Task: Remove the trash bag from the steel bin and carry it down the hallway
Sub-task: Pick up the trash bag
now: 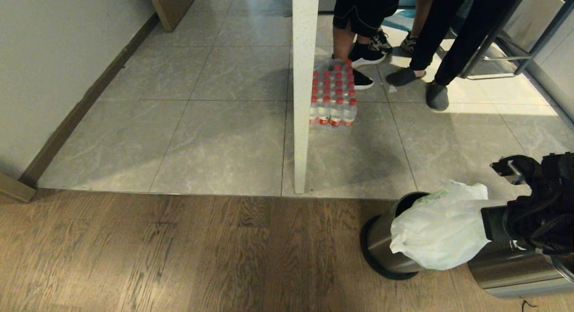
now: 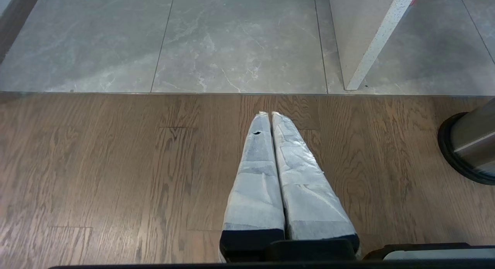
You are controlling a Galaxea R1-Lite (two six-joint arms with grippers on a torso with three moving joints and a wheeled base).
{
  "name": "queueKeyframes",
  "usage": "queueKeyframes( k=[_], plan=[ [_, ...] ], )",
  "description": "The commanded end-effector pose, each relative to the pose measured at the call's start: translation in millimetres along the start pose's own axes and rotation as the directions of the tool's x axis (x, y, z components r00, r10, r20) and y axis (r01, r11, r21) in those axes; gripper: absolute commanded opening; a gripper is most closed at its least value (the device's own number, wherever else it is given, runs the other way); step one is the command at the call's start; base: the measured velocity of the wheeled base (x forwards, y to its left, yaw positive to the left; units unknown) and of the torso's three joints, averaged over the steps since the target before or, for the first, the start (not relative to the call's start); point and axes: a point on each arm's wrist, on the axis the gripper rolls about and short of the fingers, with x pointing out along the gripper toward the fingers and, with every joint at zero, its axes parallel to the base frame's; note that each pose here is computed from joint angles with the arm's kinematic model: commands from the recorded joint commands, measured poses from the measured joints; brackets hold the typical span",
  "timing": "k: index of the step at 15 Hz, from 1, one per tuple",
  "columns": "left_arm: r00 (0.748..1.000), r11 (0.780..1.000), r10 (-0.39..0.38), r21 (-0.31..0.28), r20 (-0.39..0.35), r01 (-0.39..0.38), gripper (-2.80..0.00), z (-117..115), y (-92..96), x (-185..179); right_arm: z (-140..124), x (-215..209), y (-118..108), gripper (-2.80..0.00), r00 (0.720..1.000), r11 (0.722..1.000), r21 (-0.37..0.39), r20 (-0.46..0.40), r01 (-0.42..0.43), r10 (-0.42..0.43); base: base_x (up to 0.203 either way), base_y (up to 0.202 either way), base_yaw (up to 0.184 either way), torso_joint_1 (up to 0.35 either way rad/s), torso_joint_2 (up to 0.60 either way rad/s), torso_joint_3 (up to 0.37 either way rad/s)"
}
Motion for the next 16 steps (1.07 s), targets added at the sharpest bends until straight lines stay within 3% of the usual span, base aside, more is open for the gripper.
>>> queueKeyframes(
  k=[1,4,7,14,15,16],
  plan=[
    [1.0,1.0,0.0,-0.001,0.0,0.0,-2.8,0.0,0.0,0.0,-1.6,18.5,3.9,-2.8,0.999,1.0,-0.011,-0.054,-0.003,0.003,0.0,0.0,0.0,0.0,0.0,0.0],
    [1.0,1.0,0.0,0.0,0.0,0.0,-2.8,0.0,0.0,0.0,-6.0,37.8,13.6,-2.8,0.994,1.0,0.002,-0.103,-0.023,0.023,0.0,0.0,0.0,0.0,0.0,0.0],
    [1.0,1.0,0.0,-0.001,0.0,0.0,-2.8,0.0,0.0,0.0,2.4,56.1,19.1,-2.8,0.996,0.999,0.05,-0.084,-0.02,0.024,0.0,0.0,0.0,0.0,0.0,0.0],
    [1.0,1.0,0.0,0.0,0.0,0.0,-2.8,0.0,0.0,0.0,6.1,72.1,23.4,-2.8,0.998,0.998,0.057,-0.059,-0.023,0.027,0.0,0.0,0.0,0.0,0.0,0.0],
    [1.0,1.0,0.0,-0.001,0.0,0.0,-2.8,0.0,0.0,0.0,6.1,72.1,23.5,0.0,0.998,0.998,0.055,-0.059,-0.025,0.028,0.0,0.0,0.0,0.0,0.0,0.0],
    [1.0,1.0,0.0,-0.001,0.0,0.0,-2.8,0.0,0.0,0.0,6.6,71.2,23.2,0.0,0.998,0.998,0.055,-0.054,-0.025,0.028,0.0,0.0,0.0,0.0,0.0,0.0]
  ],
)
